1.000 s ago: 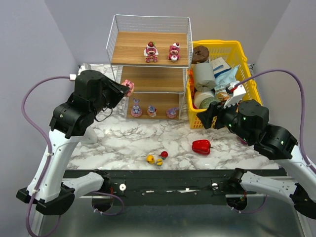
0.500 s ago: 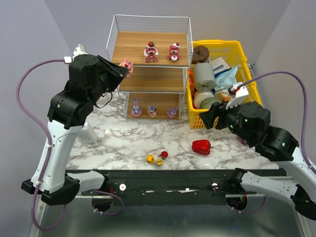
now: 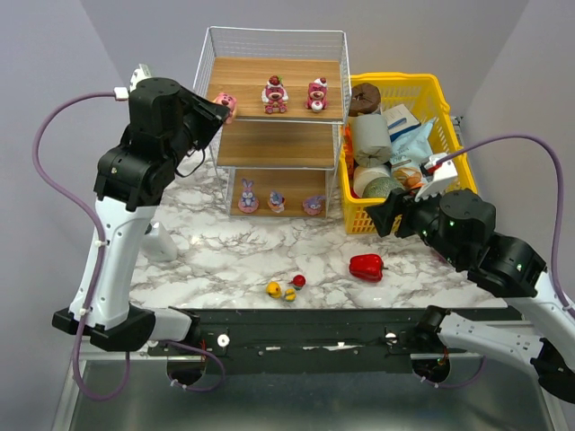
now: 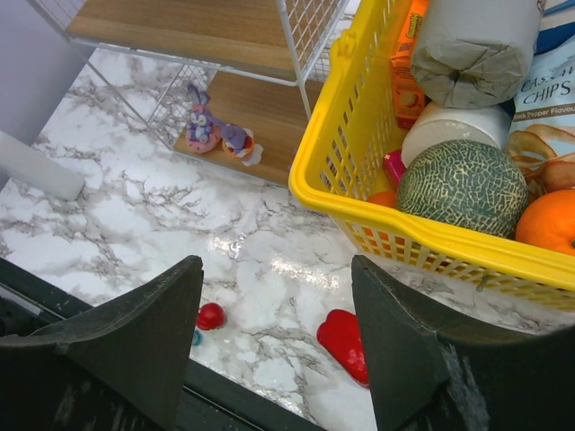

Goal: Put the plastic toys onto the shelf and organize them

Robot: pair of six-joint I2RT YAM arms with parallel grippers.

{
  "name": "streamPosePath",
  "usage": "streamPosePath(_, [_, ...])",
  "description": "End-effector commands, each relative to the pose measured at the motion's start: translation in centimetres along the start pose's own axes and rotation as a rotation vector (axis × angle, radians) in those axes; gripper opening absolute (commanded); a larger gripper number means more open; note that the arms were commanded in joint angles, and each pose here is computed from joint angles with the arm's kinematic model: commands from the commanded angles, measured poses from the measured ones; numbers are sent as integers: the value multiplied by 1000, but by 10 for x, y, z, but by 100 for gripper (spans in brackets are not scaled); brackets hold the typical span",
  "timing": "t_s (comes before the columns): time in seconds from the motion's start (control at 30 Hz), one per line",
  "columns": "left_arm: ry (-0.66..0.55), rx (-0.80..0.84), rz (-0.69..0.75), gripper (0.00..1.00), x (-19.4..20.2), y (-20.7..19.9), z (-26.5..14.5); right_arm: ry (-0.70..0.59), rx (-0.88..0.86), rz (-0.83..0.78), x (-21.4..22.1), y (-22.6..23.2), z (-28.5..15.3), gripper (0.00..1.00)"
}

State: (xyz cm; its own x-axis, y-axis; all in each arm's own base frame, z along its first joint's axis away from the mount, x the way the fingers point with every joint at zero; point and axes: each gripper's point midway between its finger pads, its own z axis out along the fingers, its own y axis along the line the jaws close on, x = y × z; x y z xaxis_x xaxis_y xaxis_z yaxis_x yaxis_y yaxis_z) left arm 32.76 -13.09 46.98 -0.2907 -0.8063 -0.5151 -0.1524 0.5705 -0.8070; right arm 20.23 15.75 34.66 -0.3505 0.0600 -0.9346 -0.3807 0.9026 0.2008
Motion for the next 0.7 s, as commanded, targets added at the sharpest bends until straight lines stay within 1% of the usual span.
streamPosePath(0.0, [3, 28, -24, 17, -6, -10, 5, -17, 34, -2, -1, -8, -2, 75])
streamPosePath(0.03, [13, 30, -23, 21, -5, -11, 5, -17, 33, -2, 0, -8, -2, 75])
streamPosePath(0.1, [15, 24, -20, 23, -7, -12, 6, -18, 32, 0, 1, -9, -2, 75])
streamPosePath(0.13, [14, 22, -17, 27, -8, -11, 5, -19, 30, 4, 1, -9, -3, 75])
streamPosePath(0.5, [29, 4, -20, 40, -12, -8, 13, -6, 31, 11, 9, -9, 0, 75])
streamPosePath(0.53, [28, 4, -22, 44, -12, -8, 14, -5, 31, 11, 9, -9, 1, 75])
streamPosePath(0.67, [23, -2, -24, 50, -15, -8, 15, -7, 25, 16, 9, -8, 1, 75])
